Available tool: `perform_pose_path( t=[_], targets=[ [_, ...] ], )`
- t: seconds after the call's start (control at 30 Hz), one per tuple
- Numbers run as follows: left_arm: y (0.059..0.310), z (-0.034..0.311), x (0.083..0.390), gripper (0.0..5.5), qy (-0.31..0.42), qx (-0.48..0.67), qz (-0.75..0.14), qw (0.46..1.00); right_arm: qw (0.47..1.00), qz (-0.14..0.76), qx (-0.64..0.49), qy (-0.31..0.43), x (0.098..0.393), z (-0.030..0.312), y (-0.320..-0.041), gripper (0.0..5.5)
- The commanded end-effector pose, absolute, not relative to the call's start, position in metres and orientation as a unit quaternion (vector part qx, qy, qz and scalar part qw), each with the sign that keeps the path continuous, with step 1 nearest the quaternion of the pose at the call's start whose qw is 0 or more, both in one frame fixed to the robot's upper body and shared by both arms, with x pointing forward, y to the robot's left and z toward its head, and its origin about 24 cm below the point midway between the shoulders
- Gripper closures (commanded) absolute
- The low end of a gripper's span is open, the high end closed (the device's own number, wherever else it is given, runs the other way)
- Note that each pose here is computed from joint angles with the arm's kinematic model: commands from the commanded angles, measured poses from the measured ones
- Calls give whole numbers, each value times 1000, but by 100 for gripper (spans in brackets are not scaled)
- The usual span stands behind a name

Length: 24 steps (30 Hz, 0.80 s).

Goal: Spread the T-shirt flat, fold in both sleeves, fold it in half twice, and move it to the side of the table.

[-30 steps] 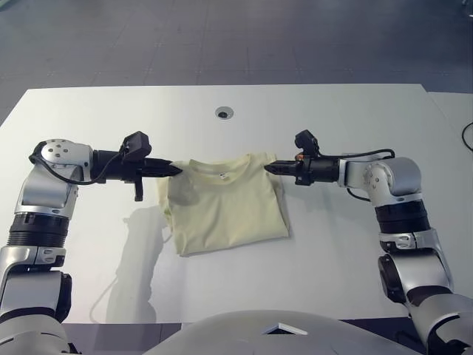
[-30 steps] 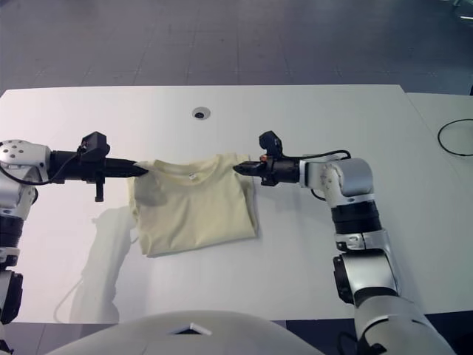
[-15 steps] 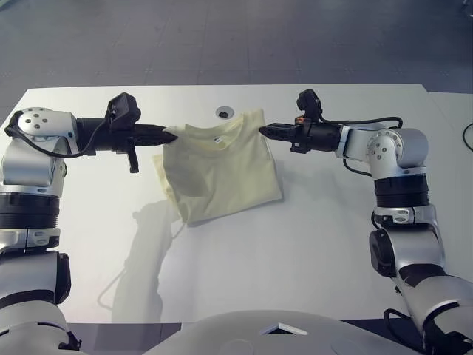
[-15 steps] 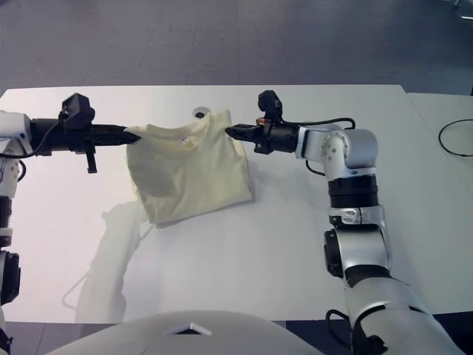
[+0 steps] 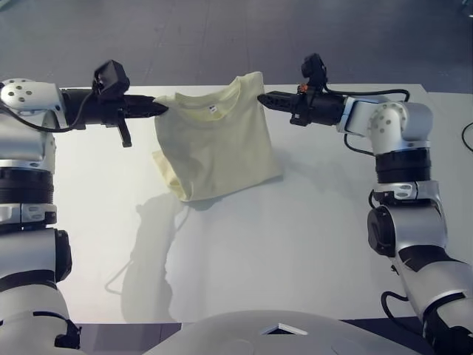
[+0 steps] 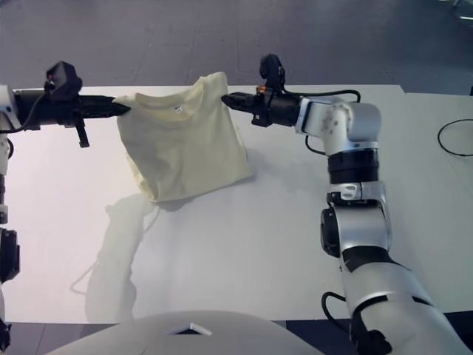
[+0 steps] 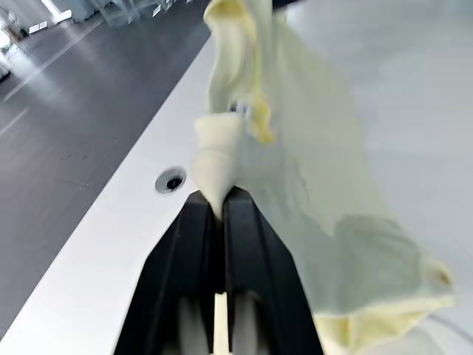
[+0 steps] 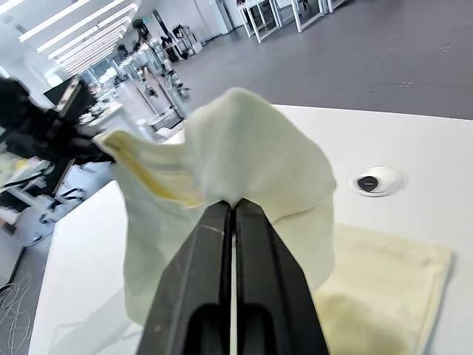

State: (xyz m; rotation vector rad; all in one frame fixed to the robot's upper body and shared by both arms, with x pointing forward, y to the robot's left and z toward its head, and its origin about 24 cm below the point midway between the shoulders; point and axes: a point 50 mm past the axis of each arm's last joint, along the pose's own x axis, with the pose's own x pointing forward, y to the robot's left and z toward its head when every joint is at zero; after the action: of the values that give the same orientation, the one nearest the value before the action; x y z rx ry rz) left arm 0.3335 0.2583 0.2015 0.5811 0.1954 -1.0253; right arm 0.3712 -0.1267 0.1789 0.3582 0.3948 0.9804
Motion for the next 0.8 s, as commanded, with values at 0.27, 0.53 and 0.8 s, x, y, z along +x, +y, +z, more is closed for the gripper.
perform_pose_path(
  t=[0.27,0.53,0.8],
  targets=[
    [232,137,358,550,156,294,-493,804,883,366,140,258,388,94,-110,549],
    [234,139,370,550,153,303,-449,826,892,371,141,219,395,109,-92,549],
    [246,132,370,550,193,326,-420,825,903,352,148,198,402,125,-84,549]
  ],
)
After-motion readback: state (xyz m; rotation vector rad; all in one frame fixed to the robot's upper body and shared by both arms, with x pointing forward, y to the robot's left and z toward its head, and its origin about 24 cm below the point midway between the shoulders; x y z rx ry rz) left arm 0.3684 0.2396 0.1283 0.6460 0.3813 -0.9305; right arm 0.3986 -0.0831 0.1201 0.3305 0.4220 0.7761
